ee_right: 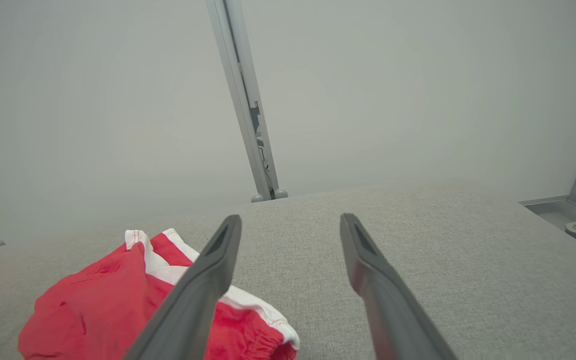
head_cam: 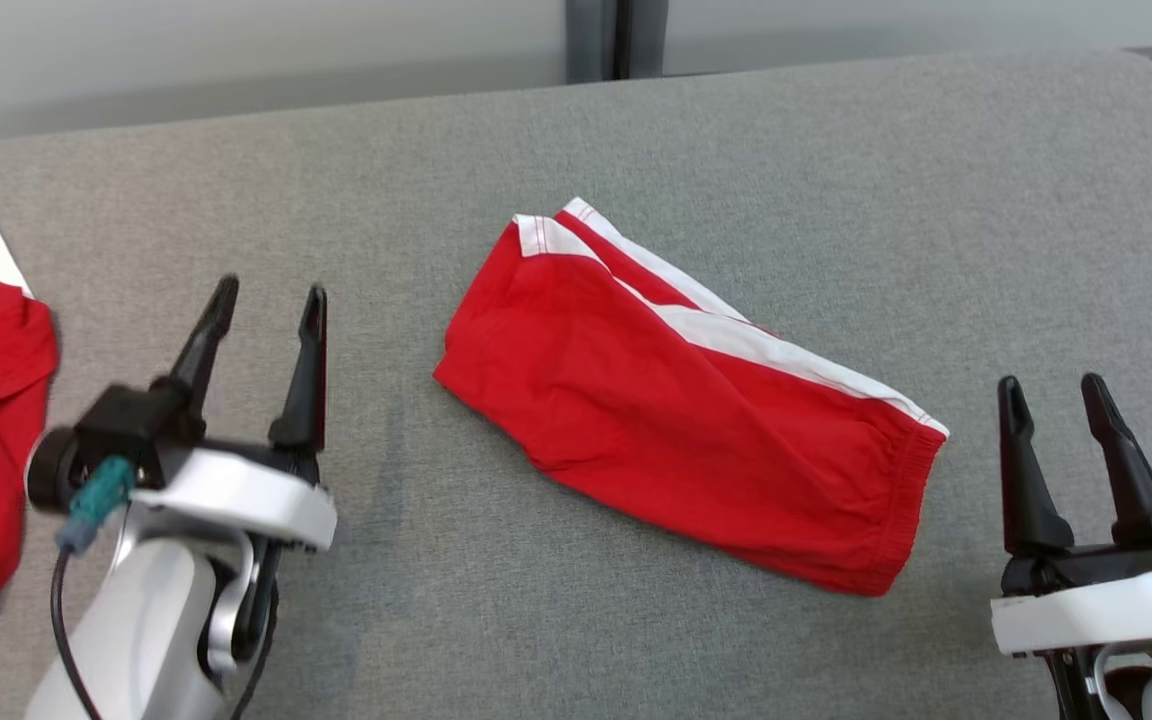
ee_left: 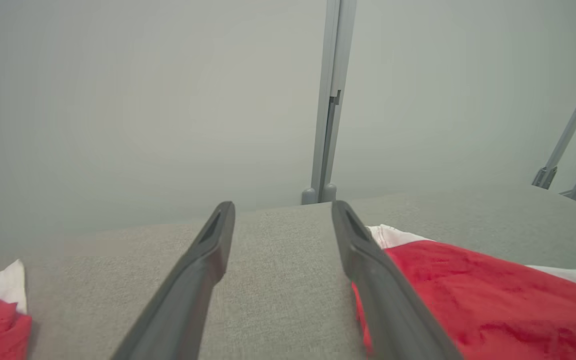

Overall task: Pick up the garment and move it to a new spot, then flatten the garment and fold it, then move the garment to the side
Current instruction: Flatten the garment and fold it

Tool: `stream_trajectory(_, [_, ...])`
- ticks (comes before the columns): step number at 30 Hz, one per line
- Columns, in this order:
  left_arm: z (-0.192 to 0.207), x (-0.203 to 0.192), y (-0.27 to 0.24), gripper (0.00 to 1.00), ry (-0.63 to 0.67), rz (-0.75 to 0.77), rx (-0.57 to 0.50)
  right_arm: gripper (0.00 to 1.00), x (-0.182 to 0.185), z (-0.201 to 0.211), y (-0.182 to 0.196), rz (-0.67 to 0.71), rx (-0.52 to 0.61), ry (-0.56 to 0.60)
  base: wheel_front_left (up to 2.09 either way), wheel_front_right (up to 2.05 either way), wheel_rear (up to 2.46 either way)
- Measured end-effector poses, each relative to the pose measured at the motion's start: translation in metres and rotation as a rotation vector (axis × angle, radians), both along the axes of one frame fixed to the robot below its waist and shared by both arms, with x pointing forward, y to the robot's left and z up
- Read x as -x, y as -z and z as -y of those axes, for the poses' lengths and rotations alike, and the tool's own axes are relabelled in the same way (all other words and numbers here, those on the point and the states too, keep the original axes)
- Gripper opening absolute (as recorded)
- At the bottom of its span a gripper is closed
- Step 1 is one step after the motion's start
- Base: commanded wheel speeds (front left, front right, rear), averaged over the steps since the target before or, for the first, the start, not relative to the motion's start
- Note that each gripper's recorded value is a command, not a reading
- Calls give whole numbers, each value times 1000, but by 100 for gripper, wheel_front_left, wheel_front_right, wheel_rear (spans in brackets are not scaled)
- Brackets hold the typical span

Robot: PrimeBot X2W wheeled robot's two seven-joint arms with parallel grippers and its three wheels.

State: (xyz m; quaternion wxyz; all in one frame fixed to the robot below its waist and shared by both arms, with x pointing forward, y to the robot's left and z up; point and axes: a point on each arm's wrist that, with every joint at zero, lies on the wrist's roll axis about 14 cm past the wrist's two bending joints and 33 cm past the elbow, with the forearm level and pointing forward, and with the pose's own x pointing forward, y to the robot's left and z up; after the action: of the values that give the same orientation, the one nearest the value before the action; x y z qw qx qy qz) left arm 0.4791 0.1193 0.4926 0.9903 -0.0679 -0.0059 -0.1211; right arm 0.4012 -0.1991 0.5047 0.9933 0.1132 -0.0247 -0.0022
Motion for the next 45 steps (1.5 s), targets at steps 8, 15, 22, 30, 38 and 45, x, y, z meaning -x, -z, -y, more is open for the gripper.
stream_trajectory(8, [-16,37,4,100,-46,-26,-22,100,15,3,2,-25,17,6,0,0,0])
stream_trajectory(15, [-16,43,-1,100,-52,-30,-13,100,17,0,3,-38,15,-4,0,0,0])
stream_trajectory(22, [-15,43,0,100,-50,-34,-14,100,16,-1,3,-40,14,-8,0,0,0])
stream_trajectory(30, [7,25,-13,100,26,-11,11,100,11,-3,8,-50,8,-14,0,0,0])
stream_trajectory(38, [77,-16,1,100,285,-106,-15,100,-6,-10,16,-65,6,-34,0,0,0])
stream_trajectory(45, [109,-32,73,100,413,-351,-83,100,-6,-3,37,-109,-28,-7,0,0,0])
